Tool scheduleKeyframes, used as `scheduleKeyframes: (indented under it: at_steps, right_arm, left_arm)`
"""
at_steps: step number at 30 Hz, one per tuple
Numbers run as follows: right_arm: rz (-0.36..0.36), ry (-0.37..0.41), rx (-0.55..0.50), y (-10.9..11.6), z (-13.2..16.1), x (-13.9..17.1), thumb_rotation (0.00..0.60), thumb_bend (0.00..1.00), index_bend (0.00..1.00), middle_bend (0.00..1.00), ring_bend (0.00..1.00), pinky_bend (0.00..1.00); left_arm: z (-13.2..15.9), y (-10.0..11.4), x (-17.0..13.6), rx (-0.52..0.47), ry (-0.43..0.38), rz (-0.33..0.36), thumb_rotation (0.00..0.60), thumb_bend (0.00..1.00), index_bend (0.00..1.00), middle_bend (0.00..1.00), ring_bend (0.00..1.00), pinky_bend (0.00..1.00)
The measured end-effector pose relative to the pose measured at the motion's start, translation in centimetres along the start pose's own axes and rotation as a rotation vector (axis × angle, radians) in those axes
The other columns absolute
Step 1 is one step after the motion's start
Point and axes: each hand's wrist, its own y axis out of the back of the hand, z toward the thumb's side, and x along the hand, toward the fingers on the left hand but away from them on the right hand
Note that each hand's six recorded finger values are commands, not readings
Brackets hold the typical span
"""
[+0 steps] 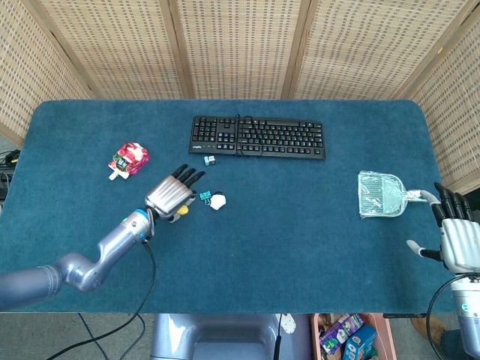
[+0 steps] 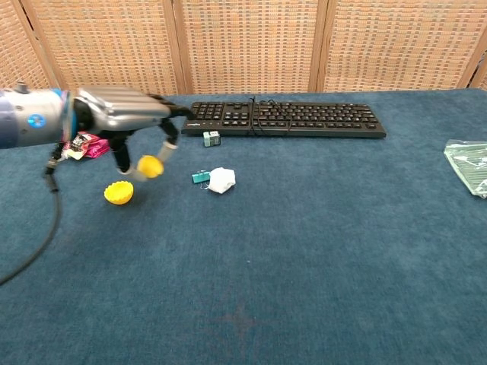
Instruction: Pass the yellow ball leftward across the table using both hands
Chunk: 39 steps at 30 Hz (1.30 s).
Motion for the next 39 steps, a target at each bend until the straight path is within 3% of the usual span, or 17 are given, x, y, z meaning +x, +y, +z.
scheduleKeyframes:
  at_steps: [7, 18, 39]
  right_arm:
    - [0.002, 0.006, 0.004, -0.1, 0.3, -0.1, 0.6, 0.0, 0.0, 0.0, 0.0, 0.0]
    - [0.004, 0.0, 0.005, 0.0, 0.2, 0.0, 0.6, 0.0, 0.0, 0.0, 0.0, 0.0]
    - [0.002, 0.004, 0.003, 0.0, 0.2, 0.0, 0.6, 0.0, 0.0, 0.0, 0.0, 0.0]
  left_arm:
    - [-2.9, -2.0, -0.6, -0.032, 0.057, -0.04, 0.6, 0.29, 0.58, 0.0, 0.0, 0.0]
    - [-3.7, -4.0, -0.4, -0.032, 0.073, -0.065, 0.6, 0.29, 0.58, 0.0, 0.0, 0.0]
    - [-4.1, -5.4, 0.0, -0.046, 0.093, -0.071, 0.6, 0.29, 0.58, 0.0, 0.0, 0.0]
